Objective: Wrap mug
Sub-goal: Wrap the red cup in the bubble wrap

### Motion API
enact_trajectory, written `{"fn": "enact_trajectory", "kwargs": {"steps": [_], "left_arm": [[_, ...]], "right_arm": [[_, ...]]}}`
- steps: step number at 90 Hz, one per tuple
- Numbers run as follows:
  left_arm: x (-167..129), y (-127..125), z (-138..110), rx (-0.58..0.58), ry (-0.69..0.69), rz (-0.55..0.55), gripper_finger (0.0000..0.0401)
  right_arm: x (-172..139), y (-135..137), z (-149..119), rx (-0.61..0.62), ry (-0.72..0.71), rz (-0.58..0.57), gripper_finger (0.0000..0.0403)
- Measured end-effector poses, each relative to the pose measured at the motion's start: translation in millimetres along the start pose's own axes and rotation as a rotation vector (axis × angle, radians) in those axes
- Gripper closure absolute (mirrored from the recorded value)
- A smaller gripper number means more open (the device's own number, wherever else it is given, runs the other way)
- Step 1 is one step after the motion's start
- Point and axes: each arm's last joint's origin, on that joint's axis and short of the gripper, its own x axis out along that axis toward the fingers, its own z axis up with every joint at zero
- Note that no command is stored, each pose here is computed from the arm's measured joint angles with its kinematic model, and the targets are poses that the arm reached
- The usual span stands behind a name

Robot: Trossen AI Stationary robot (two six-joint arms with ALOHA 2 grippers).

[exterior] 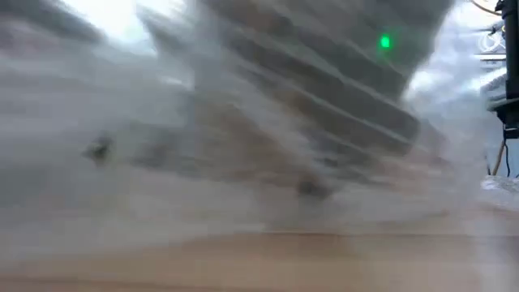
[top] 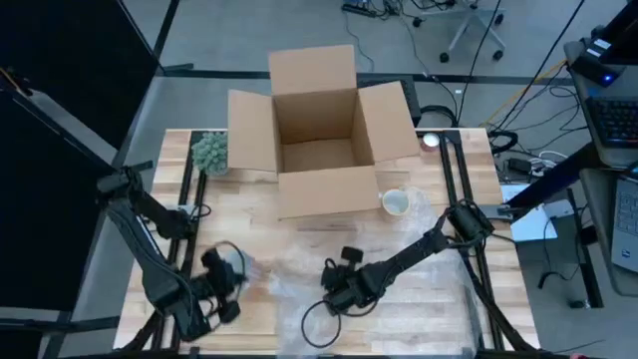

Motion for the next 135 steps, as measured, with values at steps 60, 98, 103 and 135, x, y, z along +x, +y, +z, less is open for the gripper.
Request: {"fn": "enact_trajectory", "kwargs": {"steps": [60, 98, 103, 135], "left_arm": [[42.8, -41.5, 57.6, 0.052, -0.272, -0.101, 0.0401], [117.2, -63.4, 67.2, 0.188, -0.017, -0.267, 0.0401], [121.4, -63.5, 67.9, 0.185, -0.01, -0.267, 0.0401], [119.8, -58.3, 79.6, 0.144, -0.018, -0.29, 0.0335]], "right_arm": [[-40.7, -47.6, 25.9, -0.016, 0.057, -0.107, 0.0403], [-92.1, -47.6, 21.4, -0.04, -0.009, -0.15, 0.0403], [-90.9, -47.3, 21.3, -0.043, -0.013, -0.156, 0.0403], [-87.6, -44.2, 28.5, -0.052, -0.117, -0.188, 0.0403]]}}
